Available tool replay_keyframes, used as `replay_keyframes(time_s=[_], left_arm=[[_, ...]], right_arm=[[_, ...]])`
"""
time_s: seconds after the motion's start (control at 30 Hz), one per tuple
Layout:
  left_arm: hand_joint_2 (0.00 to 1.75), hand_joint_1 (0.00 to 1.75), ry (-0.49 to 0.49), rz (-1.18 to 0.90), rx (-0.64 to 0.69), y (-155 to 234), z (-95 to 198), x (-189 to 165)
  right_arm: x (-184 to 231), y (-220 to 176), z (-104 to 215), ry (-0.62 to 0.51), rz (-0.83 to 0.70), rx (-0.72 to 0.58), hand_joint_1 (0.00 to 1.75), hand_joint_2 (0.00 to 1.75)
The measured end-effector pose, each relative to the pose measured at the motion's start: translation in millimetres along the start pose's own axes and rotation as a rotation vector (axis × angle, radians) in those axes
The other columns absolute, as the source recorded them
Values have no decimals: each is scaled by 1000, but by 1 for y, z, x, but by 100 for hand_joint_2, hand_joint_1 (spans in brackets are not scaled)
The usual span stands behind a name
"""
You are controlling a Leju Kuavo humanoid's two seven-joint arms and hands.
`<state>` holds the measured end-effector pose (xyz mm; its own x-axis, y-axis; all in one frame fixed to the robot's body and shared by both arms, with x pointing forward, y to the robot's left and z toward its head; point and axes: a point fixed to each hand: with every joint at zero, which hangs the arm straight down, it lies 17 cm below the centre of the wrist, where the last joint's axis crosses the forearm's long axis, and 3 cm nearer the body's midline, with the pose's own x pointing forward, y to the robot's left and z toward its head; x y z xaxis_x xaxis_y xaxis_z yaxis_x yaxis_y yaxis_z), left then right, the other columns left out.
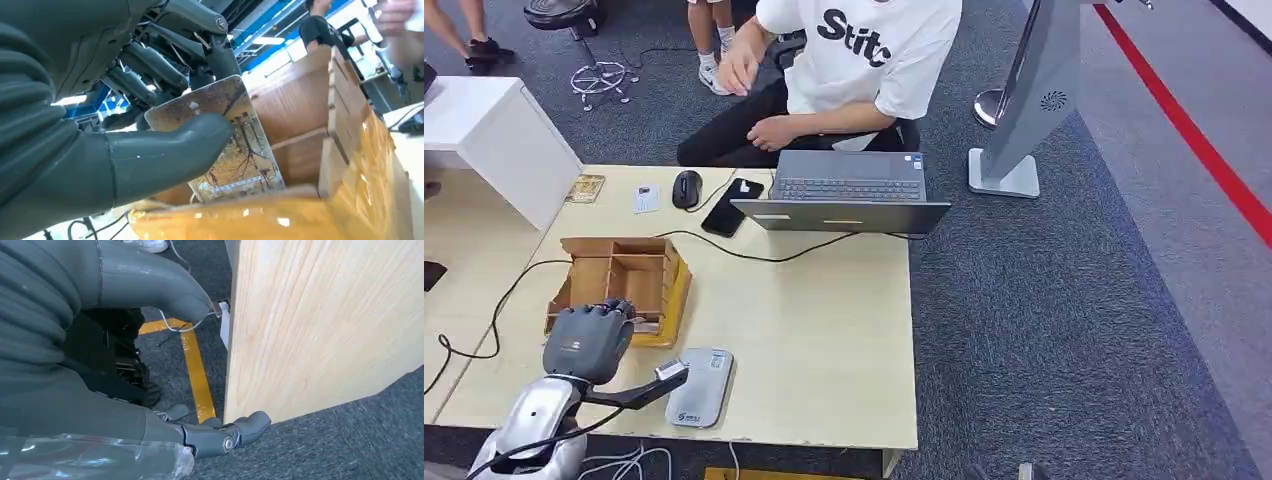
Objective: Pass the card to the sensor for recognition and then transmit it.
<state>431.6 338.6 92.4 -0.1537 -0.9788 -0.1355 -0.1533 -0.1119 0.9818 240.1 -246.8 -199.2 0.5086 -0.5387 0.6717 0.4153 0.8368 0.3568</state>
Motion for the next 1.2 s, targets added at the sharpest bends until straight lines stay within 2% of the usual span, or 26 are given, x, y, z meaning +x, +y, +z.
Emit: replay_keyframes(time_s=[0.17,0.33,0.5,0.73,1.2], left_arm=[[175,175,0,16,114,52,-32,-4],[175,175,-9,65,269,129,-64,5],[175,175,-16,89,373,179,-81,15],[175,175,-21,104,413,198,-90,21],[175,175,-17,106,420,200,-90,19]], right_arm=[[-1,0,0,6,10,1,0,175],[-2,1,-1,13,18,4,0,175],[-2,4,-2,18,19,6,0,175],[-4,8,-2,21,21,13,0,175],[-5,11,-1,23,19,20,0,175]])
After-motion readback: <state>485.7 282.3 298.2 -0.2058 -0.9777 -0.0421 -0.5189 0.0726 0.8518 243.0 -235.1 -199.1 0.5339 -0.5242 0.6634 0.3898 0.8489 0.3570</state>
